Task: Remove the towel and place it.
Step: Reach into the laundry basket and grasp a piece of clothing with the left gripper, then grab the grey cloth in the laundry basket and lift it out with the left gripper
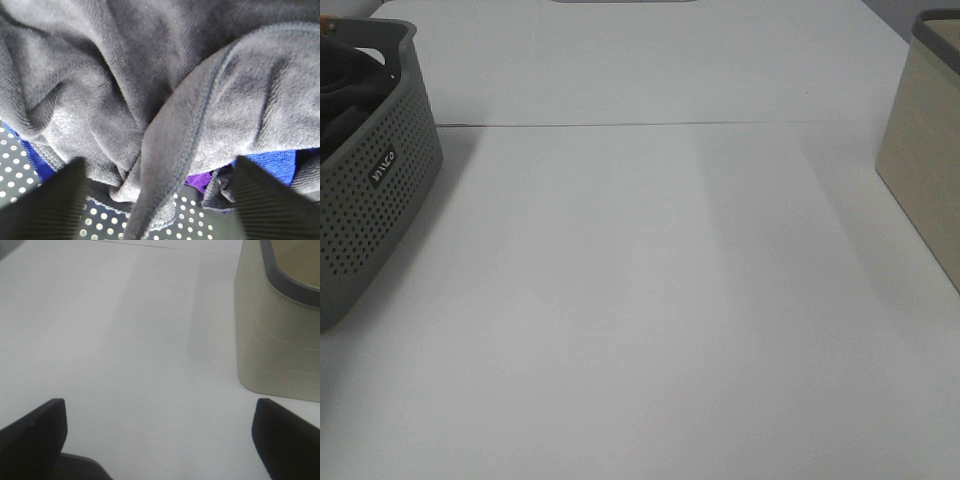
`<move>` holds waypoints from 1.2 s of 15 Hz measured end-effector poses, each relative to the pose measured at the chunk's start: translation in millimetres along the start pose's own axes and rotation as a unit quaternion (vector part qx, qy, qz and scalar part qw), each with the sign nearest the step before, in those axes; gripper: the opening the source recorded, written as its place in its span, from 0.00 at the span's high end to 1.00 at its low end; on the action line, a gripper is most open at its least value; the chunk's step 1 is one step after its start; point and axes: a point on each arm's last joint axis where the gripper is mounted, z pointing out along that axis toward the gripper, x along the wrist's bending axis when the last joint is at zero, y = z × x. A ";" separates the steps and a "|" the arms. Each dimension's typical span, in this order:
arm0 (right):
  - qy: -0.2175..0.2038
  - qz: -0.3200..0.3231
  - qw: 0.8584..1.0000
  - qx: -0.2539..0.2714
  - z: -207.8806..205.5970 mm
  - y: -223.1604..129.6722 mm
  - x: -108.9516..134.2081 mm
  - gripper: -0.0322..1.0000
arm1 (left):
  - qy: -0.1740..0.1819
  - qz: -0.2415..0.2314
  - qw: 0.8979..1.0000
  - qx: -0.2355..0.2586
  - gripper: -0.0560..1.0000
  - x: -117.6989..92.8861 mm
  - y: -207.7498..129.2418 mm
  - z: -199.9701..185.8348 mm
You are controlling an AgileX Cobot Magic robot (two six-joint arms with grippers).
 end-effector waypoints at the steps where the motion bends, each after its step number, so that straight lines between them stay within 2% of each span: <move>1: 0.000 0.000 1.000 0.000 0.0 0.0 0.0 0.04 | -0.001 0.000 1.000 0.000 0.38 0.0 0.2 0.9; 2: 0.000 0.000 1.000 0.000 0.0 0.0 0.0 0.04 | 0.000 0.000 1.000 0.000 0.47 0.1 0.2 0.9; 8: 0.000 0.000 1.000 0.000 0.0 0.0 0.0 0.04 | -0.012 -0.021 1.000 0.011 0.56 2.6 -10.7 14.0; 16: 0.000 0.000 1.000 0.000 0.0 0.0 0.0 0.04 | -0.014 -0.070 0.997 -0.014 0.59 3.4 -8.0 16.2; 17: 0.000 0.000 1.000 0.000 0.0 0.0 0.0 0.04 | -0.011 -0.070 0.997 -0.006 0.68 3.9 -9.5 16.2; 18: 0.000 0.000 1.000 0.000 0.0 0.0 0.0 0.04 | -0.006 -0.064 0.998 0.005 0.80 4.7 -11.6 16.2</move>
